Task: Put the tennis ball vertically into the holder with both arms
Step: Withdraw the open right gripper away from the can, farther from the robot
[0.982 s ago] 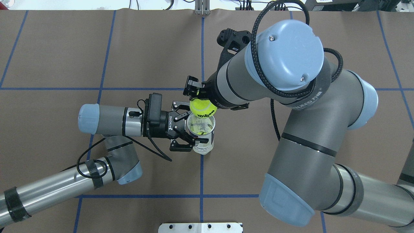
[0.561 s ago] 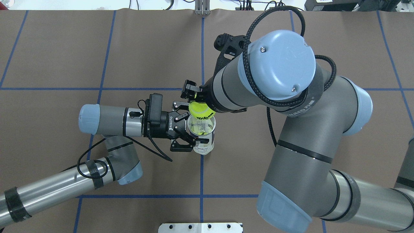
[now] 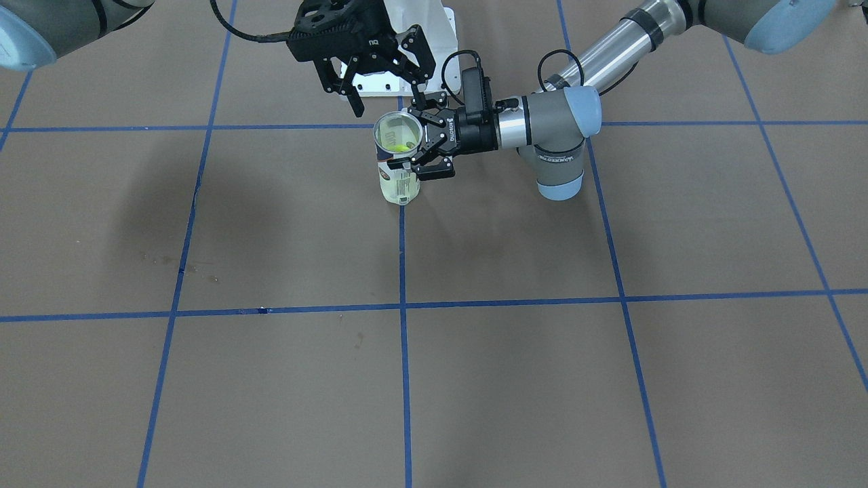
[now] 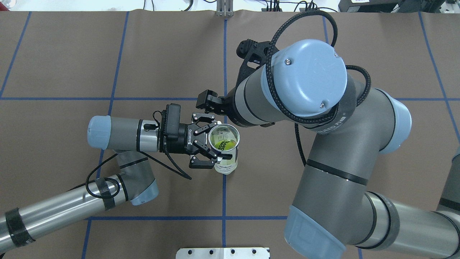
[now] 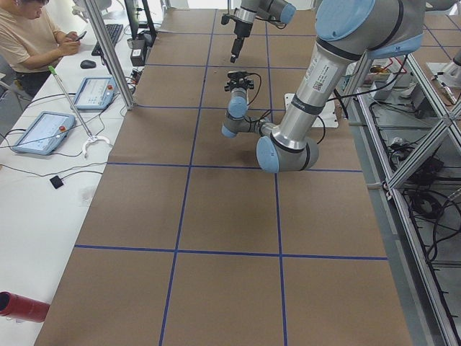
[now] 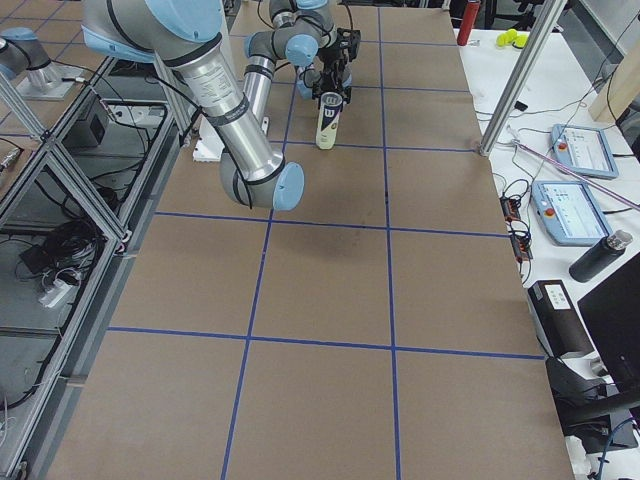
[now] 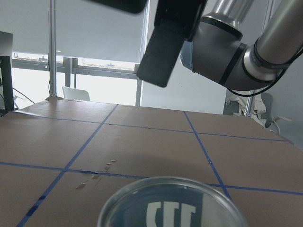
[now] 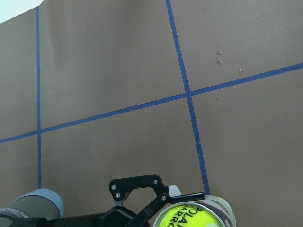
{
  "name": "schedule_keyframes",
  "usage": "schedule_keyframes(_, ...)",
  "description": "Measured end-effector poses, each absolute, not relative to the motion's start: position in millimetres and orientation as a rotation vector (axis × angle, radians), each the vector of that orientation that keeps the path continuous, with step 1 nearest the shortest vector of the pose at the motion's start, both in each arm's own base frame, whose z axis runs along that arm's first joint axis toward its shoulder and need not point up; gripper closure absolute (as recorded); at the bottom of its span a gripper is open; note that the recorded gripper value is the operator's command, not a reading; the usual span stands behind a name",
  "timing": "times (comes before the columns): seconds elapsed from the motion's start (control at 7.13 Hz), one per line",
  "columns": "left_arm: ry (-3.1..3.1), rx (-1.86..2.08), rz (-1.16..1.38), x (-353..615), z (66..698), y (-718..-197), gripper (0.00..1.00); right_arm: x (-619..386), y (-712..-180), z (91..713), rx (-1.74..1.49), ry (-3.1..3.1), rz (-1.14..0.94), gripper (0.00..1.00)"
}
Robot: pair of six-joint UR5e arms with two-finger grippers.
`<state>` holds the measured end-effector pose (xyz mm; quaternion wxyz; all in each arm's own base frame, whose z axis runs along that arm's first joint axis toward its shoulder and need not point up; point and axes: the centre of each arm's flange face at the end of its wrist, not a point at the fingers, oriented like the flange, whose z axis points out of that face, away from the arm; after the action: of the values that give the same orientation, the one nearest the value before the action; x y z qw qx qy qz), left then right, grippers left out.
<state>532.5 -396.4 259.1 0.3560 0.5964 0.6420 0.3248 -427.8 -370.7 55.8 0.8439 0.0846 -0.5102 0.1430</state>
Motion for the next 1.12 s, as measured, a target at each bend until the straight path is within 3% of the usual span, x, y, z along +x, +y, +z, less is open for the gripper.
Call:
schedule_keyframes(0.7, 1.658, 1.54, 0.84, 532.1, 259.9, -396.0, 0.16, -390.8, -370.1, 38.7, 0.186, -1.04, 0.313, 0.0)
schedule_keyframes(1.12, 1.659, 1.539, 0.84, 532.2, 260.6, -395.4, 0.16, -354.2, -400.5, 51.8, 0.224, -0.939, 0.268, 0.0)
